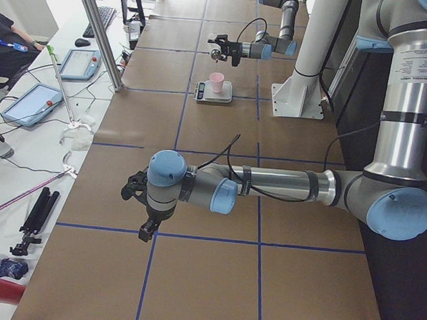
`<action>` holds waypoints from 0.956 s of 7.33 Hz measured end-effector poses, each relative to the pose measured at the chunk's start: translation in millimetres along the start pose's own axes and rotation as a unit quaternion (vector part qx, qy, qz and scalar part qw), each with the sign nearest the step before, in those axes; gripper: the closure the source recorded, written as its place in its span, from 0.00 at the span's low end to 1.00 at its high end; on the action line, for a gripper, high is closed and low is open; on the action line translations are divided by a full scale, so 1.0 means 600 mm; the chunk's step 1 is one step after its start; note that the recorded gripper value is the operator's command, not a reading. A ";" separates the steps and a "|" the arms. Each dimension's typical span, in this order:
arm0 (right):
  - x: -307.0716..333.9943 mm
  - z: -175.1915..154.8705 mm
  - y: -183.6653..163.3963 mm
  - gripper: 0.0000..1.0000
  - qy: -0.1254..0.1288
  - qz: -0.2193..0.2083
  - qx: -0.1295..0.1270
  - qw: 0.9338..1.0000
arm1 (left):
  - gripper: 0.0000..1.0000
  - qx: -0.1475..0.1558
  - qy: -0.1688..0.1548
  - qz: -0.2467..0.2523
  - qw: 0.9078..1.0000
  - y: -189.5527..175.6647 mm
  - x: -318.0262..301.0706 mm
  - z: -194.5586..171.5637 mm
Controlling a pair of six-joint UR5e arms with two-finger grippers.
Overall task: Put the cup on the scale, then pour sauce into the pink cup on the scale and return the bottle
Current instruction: 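Tilt the sauce bottle spout over the pink cup to pour, then tilt the sauce bottle upright and move it away from the cup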
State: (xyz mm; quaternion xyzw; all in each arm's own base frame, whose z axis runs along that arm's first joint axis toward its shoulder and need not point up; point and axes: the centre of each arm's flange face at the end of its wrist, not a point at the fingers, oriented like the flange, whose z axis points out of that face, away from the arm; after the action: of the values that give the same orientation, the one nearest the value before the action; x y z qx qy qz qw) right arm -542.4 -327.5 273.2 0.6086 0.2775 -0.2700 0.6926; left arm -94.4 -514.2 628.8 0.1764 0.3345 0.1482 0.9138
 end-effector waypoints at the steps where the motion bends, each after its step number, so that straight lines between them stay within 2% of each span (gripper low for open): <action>1: 0.001 -0.002 0.000 1.00 -0.001 0.006 0.002 1.000 | 0.00 0.000 0.000 0.000 1.000 0.000 0.000 0.000; 3: 0.003 -0.007 -0.002 1.00 -0.004 0.021 0.004 1.000 | 0.00 0.000 0.000 0.000 1.000 0.000 0.000 -0.001; 5: 0.002 -0.012 -0.004 1.00 -0.011 0.059 0.006 0.998 | 0.00 0.001 0.000 0.001 1.000 -0.001 0.001 -0.001; 7: 0.020 -0.016 -0.008 1.00 -0.032 0.125 0.008 0.992 | 0.00 0.001 -0.001 0.000 1.000 -0.001 0.001 -0.001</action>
State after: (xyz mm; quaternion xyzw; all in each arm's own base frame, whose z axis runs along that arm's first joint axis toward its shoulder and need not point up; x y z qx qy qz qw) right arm -537.9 -318.7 260.2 0.6347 0.1747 -0.2029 0.7249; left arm -94.5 -514.3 627.7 0.1773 0.3339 0.1483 0.9139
